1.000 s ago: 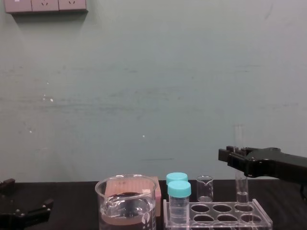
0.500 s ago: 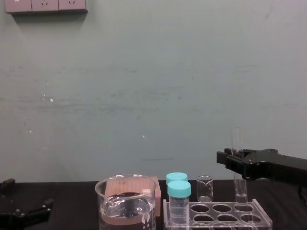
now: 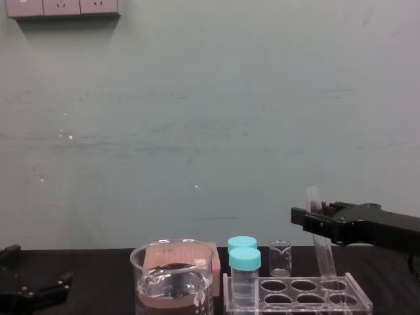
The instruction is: Hold the test tube with one hand and immerse one end into the beaker, then return it to the test tube rack.
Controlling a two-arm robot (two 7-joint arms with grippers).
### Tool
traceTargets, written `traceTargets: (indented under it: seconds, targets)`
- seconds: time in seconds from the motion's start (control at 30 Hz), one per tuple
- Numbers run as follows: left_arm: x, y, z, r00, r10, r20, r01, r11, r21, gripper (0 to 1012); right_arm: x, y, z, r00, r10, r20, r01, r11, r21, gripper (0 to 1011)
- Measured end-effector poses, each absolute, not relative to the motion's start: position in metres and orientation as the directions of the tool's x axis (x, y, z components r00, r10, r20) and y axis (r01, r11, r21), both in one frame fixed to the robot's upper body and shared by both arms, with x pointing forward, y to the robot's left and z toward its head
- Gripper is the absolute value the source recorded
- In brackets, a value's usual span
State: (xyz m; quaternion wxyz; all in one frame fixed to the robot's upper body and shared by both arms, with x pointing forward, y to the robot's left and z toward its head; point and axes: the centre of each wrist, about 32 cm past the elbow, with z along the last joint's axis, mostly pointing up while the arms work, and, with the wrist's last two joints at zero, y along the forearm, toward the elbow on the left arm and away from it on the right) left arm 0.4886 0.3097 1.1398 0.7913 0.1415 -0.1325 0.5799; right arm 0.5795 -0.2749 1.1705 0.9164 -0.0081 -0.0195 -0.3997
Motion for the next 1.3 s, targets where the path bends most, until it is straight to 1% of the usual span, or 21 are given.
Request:
traceTargets:
  seconds: [0.03,0.07,0.1,0.17,0.2,0.23,0.27,0.37,0.4,0.5,0.53,0.57,0.6,0.77,0.93,1.03,1.1,1.13,1.2,1.3]
  targets:
    - [0.489,0.31,1.14,0.292,0.88,0.374,-0.955,0.287,0.07,1000,0.579,-0.275,1.17,0.68,-0.732,0.042,0.733,0.68,0.001,509]
    - [0.489,0.31,1.14,0.292,0.88,0.374,-0.955,0.287,0.07,1000,0.579,-0.275,1.17,0.68,-0.732,0.042,0.733,0.68,0.001,520]
    - [0.489,0.31,1.14,0.292,0.88,0.374,-0.955,0.287,0.07,1000,0.579,-0.275,1.17,0.68,-0.732,0.042,0.733,0.68,0.001,568]
    - [0.489,0.31,1.14,0.292,0.88,0.374,-0.955,0.287,0.07,1000,0.579,-0.275,1.17,0.68,-0.732,0.041,0.733,0.68,0.001,628]
    - [0.489,0.31,1.14,0.292,0.88,0.374,-0.955,0.287,0.07,1000,0.579,-0.275,1.17,0.68,-0.732,0.041,0.733,0.68,0.001,628]
    - [0.489,0.31,1.14,0.292,0.88,0.374,-0.955,0.287,0.07,1000,0.579,-0.275,1.17,0.68,-0.732,0.041,0.733,0.681,0.001,687]
    - [0.489,0.31,1.14,0.292,0.88,0.374,-0.955,0.287,0.07,1000,0.579,-0.275,1.17,0.68,-0.732,0.041,0.733,0.68,0.001,707]
    - [0.489,0.31,1.14,0.292,0.88,0.374,-0.955,0.287,0.07,1000,0.579,-0.275,1.17,0.68,-0.732,0.04,0.733,0.68,0.001,818]
    - [0.489,0.31,1.14,0.292,0.88,0.374,-0.955,0.287,0.07,1000,0.579,-0.275,1.17,0.68,-0.732,0.04,0.733,0.68,0.001,818]
    - [0.489,0.31,1.14,0.292,0.88,0.374,-0.955,0.287,0.07,1000,0.579,-0.275,1.17,0.68,-0.732,0.04,0.733,0.681,0.001,899]
    - [0.489,0.31,1.14,0.292,0.88,0.374,-0.955,0.287,0.07,1000,0.579,-0.276,1.172,0.679,-0.733,0.038,0.734,0.68,0.008,940]
    - [0.489,0.31,1.14,0.292,0.88,0.374,-0.955,0.287,0.07,1000,0.578,-0.277,1.173,0.678,-0.734,0.038,0.734,0.679,0.014,953]
    - [0.489,0.31,1.14,0.292,0.88,0.374,-0.955,0.287,0.07,1000,0.576,-0.279,1.175,0.676,-0.735,0.041,0.735,0.678,0.024,996]
    - [0.489,0.31,1.14,0.292,0.88,0.374,-0.955,0.287,0.07,1000,0.566,-0.286,1.184,0.662,-0.747,0.057,0.745,0.665,0.061,1000]
    - [0.489,0.31,1.14,0.292,0.88,0.374,-0.955,0.287,0.07,1000,0.547,-0.3,1.197,0.626,-0.775,0.085,0.766,0.632,0.119,1000]
    - [0.489,0.31,1.14,0.292,0.88,0.374,-0.955,0.287,0.07,1000,0.534,-0.309,1.2,0.595,-0.799,0.091,0.787,0.601,0.14,1000]
    - [0.489,0.31,1.14,0.292,0.88,0.374,-0.955,0.287,0.07,1000,0.526,-0.315,1.199,0.57,-0.817,0.088,0.805,0.576,0.144,1000]
    - [0.489,0.31,1.14,0.292,0.88,0.374,-0.955,0.287,0.07,1000,0.519,-0.32,1.197,0.543,-0.836,0.082,0.824,0.549,0.142,1000]
    - [0.489,0.31,1.14,0.292,0.88,0.374,-0.955,0.287,0.07,1000,0.513,-0.324,1.193,0.514,-0.855,0.073,0.844,0.519,0.137,1000]
    - [0.489,0.31,1.14,0.292,0.88,0.374,-0.955,0.287,0.07,1000,0.5,-0.336,1.179,0.426,-0.903,0.05,0.897,0.429,0.109,1000]
